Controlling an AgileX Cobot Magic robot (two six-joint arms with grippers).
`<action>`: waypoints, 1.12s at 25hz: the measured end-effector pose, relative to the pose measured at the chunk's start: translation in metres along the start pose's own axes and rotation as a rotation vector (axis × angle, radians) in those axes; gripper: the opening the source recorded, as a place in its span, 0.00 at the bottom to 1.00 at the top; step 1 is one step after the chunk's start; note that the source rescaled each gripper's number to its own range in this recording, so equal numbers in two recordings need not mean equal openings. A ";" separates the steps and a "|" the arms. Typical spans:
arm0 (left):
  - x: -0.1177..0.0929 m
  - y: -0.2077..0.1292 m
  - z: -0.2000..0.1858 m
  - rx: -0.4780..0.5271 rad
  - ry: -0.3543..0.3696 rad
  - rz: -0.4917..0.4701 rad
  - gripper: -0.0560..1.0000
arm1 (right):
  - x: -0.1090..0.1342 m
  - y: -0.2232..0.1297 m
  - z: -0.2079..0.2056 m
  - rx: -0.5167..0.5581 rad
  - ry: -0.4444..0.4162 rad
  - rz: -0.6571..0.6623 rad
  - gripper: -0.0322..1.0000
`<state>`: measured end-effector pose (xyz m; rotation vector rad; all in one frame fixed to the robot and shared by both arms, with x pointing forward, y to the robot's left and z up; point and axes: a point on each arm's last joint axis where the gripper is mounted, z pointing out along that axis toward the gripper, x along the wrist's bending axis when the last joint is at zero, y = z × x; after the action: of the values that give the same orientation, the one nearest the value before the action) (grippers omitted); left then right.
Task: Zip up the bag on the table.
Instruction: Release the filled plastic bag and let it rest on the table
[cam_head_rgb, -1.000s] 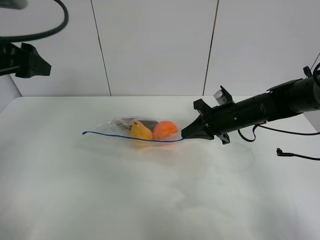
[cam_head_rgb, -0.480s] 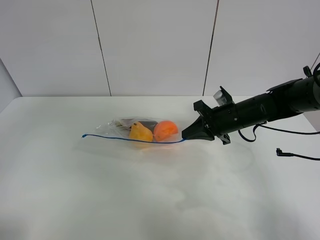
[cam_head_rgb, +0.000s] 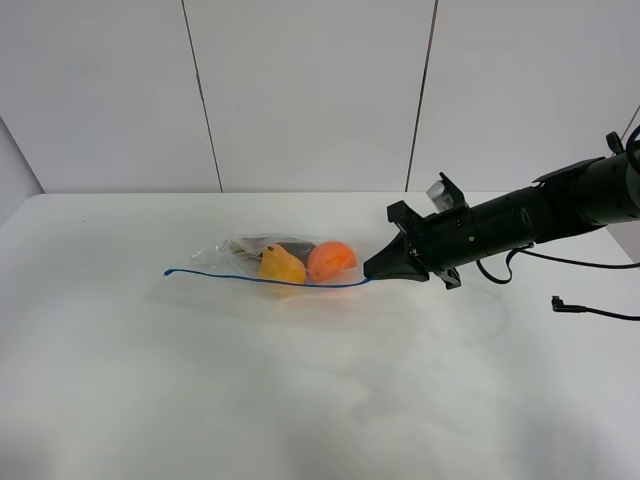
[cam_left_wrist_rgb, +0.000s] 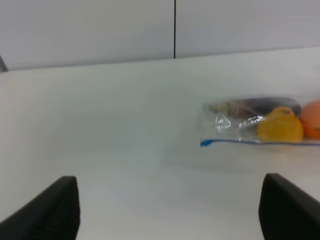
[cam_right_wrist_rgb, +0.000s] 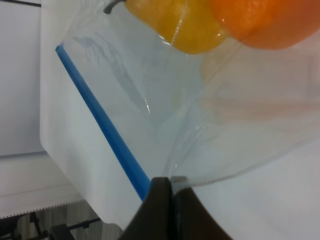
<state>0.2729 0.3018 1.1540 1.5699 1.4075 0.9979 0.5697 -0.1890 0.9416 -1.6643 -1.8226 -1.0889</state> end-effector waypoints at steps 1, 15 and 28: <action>0.000 -0.004 -0.003 -0.008 0.000 -0.003 0.90 | 0.000 0.000 0.000 0.001 0.000 -0.001 0.03; -0.001 -0.075 -0.035 -0.086 0.004 -0.052 0.90 | -0.001 -0.001 0.000 0.012 -0.009 -0.017 0.03; -0.005 -0.086 -0.025 -0.029 -0.029 -0.068 0.90 | -0.001 -0.001 0.000 0.011 -0.014 -0.020 0.03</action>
<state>0.2168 0.3047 1.0843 1.5002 1.4107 0.9477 0.5690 -0.1897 0.9404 -1.6553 -1.8547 -1.0762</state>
